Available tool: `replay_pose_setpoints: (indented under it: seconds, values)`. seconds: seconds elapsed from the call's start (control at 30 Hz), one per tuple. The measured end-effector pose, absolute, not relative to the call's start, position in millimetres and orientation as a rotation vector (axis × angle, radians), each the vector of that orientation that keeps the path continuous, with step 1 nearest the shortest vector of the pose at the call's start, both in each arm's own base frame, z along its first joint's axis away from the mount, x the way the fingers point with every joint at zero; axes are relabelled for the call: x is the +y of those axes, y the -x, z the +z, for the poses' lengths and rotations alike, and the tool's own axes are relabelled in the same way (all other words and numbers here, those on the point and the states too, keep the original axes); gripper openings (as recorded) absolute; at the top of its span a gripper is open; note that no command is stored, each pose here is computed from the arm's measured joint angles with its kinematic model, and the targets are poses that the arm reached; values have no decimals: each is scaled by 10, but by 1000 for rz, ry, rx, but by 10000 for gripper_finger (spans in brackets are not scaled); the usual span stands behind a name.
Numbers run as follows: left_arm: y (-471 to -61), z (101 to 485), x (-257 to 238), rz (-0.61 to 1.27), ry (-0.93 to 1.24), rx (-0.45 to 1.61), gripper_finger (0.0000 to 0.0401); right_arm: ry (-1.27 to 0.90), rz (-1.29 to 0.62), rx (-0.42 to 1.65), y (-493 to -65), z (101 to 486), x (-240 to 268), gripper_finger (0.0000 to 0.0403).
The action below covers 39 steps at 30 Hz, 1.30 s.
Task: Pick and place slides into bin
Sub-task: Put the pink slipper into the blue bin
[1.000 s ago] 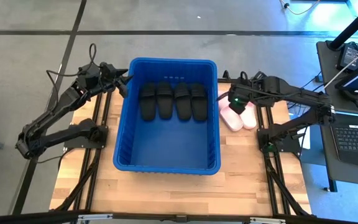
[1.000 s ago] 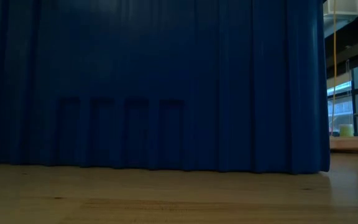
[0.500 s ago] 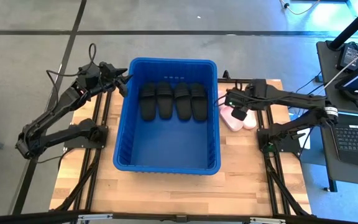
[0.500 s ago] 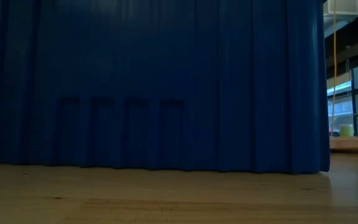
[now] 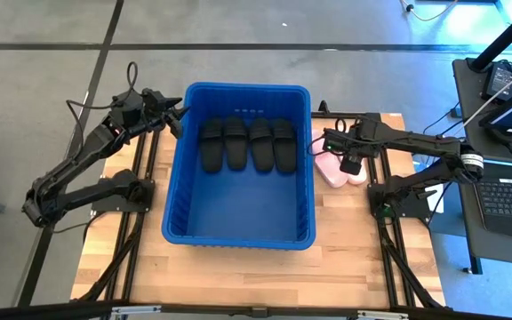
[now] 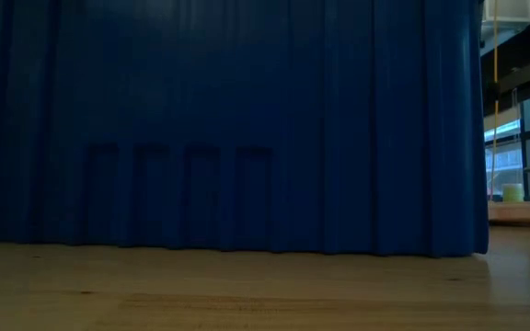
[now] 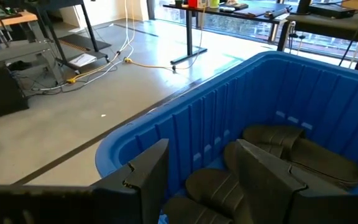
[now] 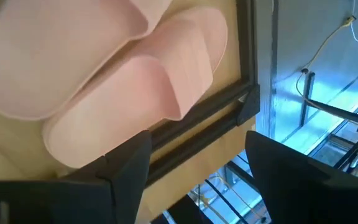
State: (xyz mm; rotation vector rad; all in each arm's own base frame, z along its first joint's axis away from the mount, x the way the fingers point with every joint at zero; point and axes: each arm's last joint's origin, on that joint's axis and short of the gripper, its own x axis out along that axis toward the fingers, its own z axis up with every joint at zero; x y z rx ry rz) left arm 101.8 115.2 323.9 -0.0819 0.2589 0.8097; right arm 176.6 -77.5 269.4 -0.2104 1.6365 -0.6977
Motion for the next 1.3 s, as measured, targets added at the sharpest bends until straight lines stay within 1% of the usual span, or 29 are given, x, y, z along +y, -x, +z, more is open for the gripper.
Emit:
replay_pose_setpoints:
  seconds: [0.27,0.4,0.5,0.57,0.7,0.8,0.87,0.97,1.17,1.23,1.3]
  values:
    - [-1017,3239,1151,810,83,259,176,309,-579,1704,-1741,2693,-846,262]
    - [-1017,3237,1151,810,84,261,176,365,-527,1692,-1769,2693,-898,262]
    - [-1015,3229,1149,809,88,269,176,357,-545,1620,-1820,2697,-978,262]
    - [-1013,3215,1146,808,95,284,176,346,-522,1588,-1838,2697,-1027,262]
    - [-1004,3175,1137,806,114,323,176,368,-476,1598,-1818,2697,-1097,262]
    - [-998,3148,1129,804,128,351,176,344,-434,1601,-1790,2682,-1144,262]
    - [-995,3138,1126,803,133,361,176,349,-411,1608,-1776,2600,-1159,262]
    - [-994,3134,1125,803,135,365,176,384,-362,1630,-1751,2369,-1163,262]
    - [-995,3136,1126,803,133,363,176,403,-330,1657,-1658,1928,-1112,262]
    - [-995,3136,1126,803,134,363,176,426,-361,1670,-1625,1824,-1104,262]
    - [-995,3137,1126,803,133,362,176,474,-439,1661,-1619,1750,-1121,262]
